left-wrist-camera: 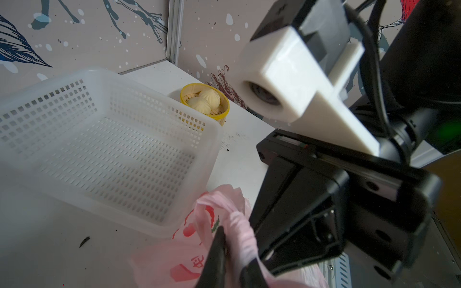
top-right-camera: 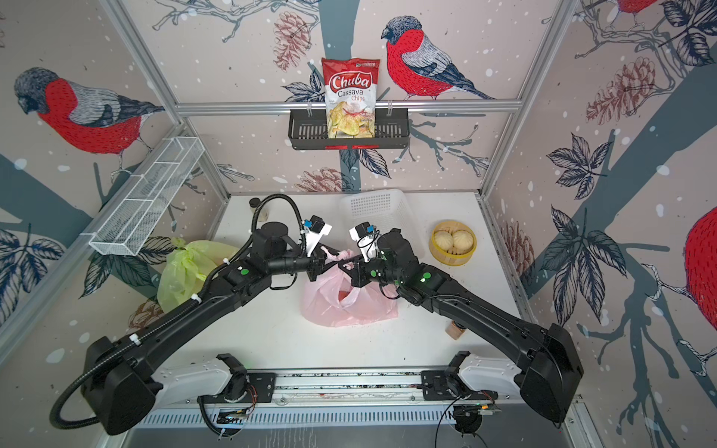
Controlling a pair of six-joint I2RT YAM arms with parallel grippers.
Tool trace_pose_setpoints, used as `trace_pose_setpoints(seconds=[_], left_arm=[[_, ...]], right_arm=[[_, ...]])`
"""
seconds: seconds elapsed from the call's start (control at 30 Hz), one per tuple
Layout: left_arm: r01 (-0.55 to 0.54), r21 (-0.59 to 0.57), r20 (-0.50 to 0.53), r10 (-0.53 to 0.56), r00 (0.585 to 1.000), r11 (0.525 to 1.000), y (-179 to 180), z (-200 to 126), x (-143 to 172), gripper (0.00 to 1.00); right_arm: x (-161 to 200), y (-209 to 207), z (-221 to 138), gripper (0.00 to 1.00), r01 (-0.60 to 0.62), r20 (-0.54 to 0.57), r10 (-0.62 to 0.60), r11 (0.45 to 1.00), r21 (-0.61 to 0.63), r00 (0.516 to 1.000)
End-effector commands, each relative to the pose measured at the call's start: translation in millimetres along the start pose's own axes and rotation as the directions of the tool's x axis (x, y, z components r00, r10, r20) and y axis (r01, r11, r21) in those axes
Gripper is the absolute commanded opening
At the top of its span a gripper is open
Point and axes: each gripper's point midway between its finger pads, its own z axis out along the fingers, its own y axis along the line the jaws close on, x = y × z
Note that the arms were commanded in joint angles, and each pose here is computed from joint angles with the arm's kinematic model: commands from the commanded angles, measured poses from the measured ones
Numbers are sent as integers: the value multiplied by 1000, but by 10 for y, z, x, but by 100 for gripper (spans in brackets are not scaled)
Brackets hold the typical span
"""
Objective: Place the peach into a plastic bag & tie a knot
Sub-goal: Cross the plastic bag at the center of the board.
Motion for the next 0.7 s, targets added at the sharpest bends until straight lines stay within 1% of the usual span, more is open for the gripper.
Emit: trace_pose_setpoints(seconds=[0.0,0.17,0.3,0.5,0.67], left_arm=[[-11,29,-3,12,1000,1000,-64,-29,20,16],[-19,53,4,19,1000,998,-127,-59,7,24],[-6,46,-3,7,1000,999,-91,-23,-6,27],[9,22,-1,-9,1000,1000,-23,19,-31,27],[12,18,32,-12,999,1000,-31,-22,-120,28]], right_arm=[[-15,-15,-14,0,11,5,-11,1000,12,1000],[2,1,-2,0,9,-4,-9,1000,1,1000],[17,48,13,0,13,-11,-14,1000,-20,1000],[73,205,27,0,35,-31,-37,997,-73,999],[128,246,32,0,57,-45,-61,995,-84,997]])
